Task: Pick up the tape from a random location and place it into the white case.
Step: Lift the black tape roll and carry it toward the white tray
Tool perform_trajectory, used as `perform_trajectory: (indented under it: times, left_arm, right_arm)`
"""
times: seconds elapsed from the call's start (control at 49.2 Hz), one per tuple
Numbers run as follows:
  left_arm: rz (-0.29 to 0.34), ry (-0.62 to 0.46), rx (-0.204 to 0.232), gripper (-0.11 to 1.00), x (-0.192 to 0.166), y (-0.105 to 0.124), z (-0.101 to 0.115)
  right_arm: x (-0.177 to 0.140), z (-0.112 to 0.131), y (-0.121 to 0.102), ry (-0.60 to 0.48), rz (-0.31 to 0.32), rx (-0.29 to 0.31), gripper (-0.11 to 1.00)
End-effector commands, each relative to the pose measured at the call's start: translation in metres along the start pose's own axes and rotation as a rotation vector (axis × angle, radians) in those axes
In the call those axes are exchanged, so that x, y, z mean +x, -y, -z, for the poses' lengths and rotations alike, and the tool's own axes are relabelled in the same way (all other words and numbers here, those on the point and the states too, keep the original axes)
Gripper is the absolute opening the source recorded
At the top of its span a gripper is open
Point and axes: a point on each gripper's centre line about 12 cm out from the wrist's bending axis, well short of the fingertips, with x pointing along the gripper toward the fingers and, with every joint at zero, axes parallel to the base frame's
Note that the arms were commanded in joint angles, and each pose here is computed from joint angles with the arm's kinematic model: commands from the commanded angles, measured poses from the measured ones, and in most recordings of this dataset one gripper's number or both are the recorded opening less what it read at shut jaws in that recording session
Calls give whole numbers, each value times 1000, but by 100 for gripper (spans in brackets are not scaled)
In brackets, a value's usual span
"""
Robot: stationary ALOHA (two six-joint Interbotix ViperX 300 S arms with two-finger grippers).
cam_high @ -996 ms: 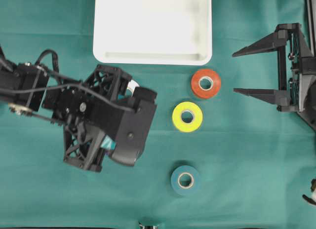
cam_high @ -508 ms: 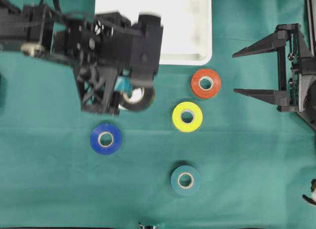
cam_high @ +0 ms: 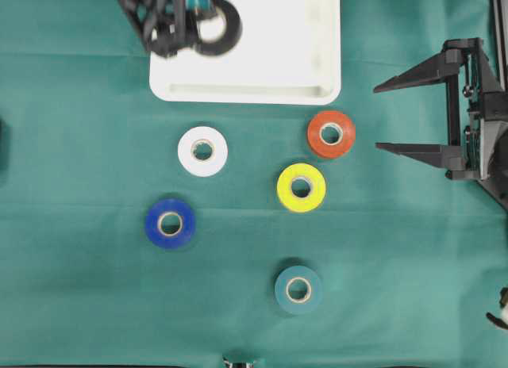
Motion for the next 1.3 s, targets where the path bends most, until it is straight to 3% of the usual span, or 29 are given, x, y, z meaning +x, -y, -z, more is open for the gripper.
perform_trajectory:
  times: [0.0, 0.203, 0.671, 1.28]
  left_arm:
    - [-24, 38, -25, 18, -14, -13, -4]
    - [-52, 34, -65, 18, -14, -31, -1]
    - [-54, 35, -69, 18, -12, -32, -1]
    - [-51, 54, -60, 18, 21, -36, -34]
  right_arm:
    - [1, -12, 0, 29, 0, -2, 91]
    - [1, -13, 0, 29, 0, -6, 91]
    - [1, -15, 0, 23, 2, -7, 91]
    - [1, -17, 0, 21, 0, -12, 91]
